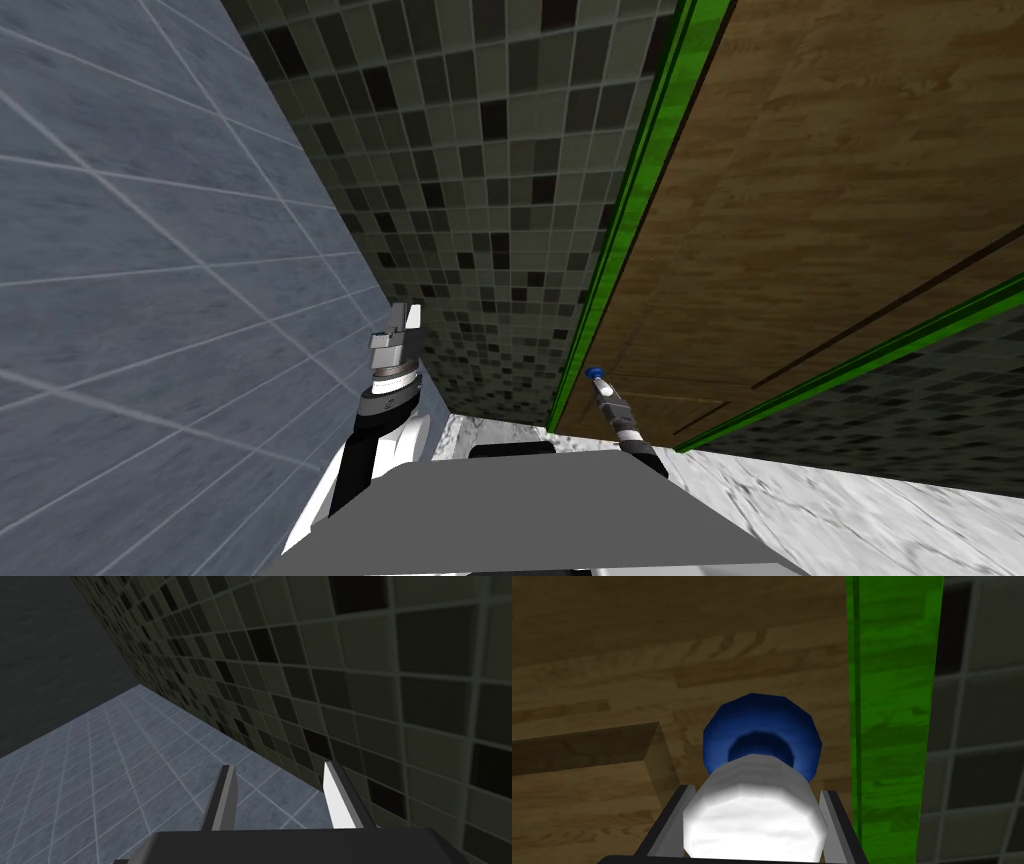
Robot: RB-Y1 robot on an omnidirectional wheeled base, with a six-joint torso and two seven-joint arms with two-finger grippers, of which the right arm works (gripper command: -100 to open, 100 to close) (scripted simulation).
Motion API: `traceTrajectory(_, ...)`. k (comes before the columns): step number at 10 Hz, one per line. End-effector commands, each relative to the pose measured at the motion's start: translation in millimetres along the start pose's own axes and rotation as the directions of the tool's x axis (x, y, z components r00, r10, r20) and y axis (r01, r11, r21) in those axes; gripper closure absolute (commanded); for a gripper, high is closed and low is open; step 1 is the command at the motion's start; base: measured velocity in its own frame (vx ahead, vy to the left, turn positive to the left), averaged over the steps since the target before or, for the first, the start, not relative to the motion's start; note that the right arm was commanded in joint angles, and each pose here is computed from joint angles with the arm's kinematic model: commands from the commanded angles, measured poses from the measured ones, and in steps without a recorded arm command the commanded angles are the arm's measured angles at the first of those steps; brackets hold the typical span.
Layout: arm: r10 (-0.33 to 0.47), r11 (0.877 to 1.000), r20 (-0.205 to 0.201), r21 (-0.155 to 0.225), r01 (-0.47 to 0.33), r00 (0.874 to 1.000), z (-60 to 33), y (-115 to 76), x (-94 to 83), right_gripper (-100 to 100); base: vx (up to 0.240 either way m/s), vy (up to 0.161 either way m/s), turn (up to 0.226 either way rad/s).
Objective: Pull the door open
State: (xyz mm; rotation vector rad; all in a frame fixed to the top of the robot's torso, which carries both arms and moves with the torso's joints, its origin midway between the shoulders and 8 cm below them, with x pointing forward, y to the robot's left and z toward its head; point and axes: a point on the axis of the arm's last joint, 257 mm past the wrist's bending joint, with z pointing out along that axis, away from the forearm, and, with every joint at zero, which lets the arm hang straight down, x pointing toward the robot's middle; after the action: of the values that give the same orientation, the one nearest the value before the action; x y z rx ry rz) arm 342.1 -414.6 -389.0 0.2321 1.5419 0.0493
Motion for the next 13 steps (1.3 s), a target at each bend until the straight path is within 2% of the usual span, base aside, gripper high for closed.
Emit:
traceTrajectory(1,0.063,0.998,0.001,-0.001,-0.063,0.998,1.0,3.7,1.6,100,-0.038,-0.013,0.027)
traceTrajectory(3,0.132,0.991,0.006,0.000,-0.132,0.991,4.2,5.3,1.1,100,-0.045,-0.017,0.035)
traceTrajectory(4,0.141,0.990,0.006,0.000,-0.141,0.990,4.2,5.3,1.1,100,-0.033,-0.013,0.015)
traceTrajectory(7,0.251,0.968,0.014,0.000,-0.251,0.968,9.3,7.8,0.3,100,-0.044,-0.011,0.035)
traceTrajectory(8,0.264,0.964,0.014,-0.001,-0.264,0.964,9.3,7.8,0.3,100,-0.039,-0.018,0.018)
traceTrajectory(9,0.305,0.952,0.017,-0.001,-0.305,0.952,11.2,8.7,0.0,100,-0.039,-0.012,0.019)
traceTrajectory(10,0.309,0.951,0.017,-0.001,-0.309,0.951,11.2,8.7,0.0,100,-0.031,-0.009,0.017)
traceTrajectory(12,0.382,0.924,0.022,-0.003,-0.382,0.924,15.0,10.5,-0.4,100,-0.044,-0.011,0.030)
traceTrajectory(13,0.396,0.918,0.022,-0.003,-0.396,0.918,15.0,10.5,-0.4,100,-0.033,-0.014,0.024)
